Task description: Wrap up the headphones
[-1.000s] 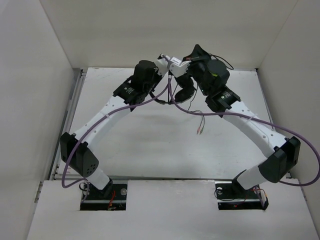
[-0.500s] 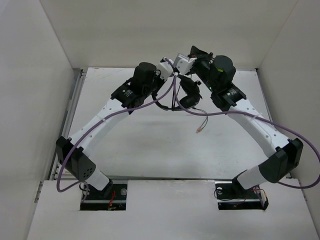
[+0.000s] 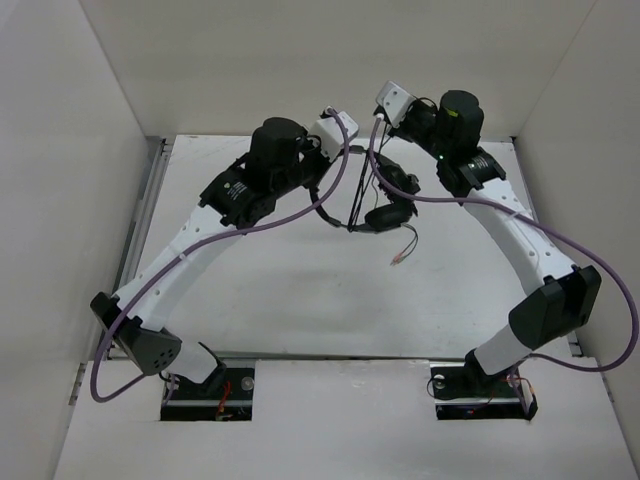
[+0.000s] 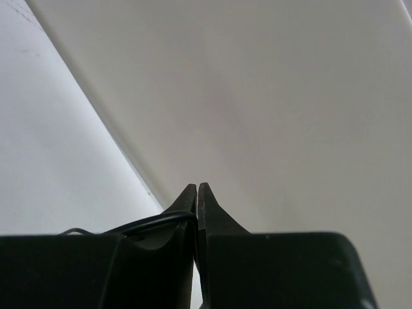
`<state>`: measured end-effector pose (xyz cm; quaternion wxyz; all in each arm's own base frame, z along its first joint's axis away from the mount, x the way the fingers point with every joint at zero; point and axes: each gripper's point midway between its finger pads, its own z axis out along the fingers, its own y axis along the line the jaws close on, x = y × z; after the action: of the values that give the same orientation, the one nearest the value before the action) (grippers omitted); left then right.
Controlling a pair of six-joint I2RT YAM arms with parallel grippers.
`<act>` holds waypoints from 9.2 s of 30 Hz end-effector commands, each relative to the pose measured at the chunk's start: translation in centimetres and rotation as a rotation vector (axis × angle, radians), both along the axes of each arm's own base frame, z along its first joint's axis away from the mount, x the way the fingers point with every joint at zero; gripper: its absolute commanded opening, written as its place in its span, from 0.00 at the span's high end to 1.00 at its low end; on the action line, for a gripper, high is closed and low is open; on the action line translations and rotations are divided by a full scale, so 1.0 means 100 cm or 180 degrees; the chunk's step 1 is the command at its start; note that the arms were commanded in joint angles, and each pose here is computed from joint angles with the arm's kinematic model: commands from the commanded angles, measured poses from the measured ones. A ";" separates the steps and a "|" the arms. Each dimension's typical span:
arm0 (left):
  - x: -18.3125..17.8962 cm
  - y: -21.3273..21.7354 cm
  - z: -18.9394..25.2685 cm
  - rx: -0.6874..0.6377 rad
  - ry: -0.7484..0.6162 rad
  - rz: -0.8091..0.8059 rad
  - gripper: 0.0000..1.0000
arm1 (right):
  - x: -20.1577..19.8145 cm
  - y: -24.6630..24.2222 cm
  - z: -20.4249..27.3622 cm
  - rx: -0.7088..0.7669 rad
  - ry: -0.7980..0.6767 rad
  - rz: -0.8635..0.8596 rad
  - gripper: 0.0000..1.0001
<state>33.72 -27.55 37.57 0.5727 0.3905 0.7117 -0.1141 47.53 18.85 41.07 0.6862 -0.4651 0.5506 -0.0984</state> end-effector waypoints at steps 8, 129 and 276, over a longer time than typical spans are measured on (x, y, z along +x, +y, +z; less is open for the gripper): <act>-0.056 -0.033 0.011 -0.0079 0.0274 -0.0755 1.00 | 0.005 -0.006 0.061 0.0610 -0.0204 0.0001 0.90; 0.126 0.272 0.225 -0.1136 -0.2313 0.3203 1.00 | -0.237 0.212 -0.025 -0.0785 0.0364 0.1364 1.00; -0.012 0.099 0.324 -0.2051 -0.1925 0.0647 1.00 | -0.194 0.190 -0.110 0.2720 0.3555 0.2793 0.73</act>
<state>34.23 -22.02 64.17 0.7893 0.2134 0.5455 -0.1840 30.03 37.81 27.66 0.3856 -0.2756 0.6100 0.6351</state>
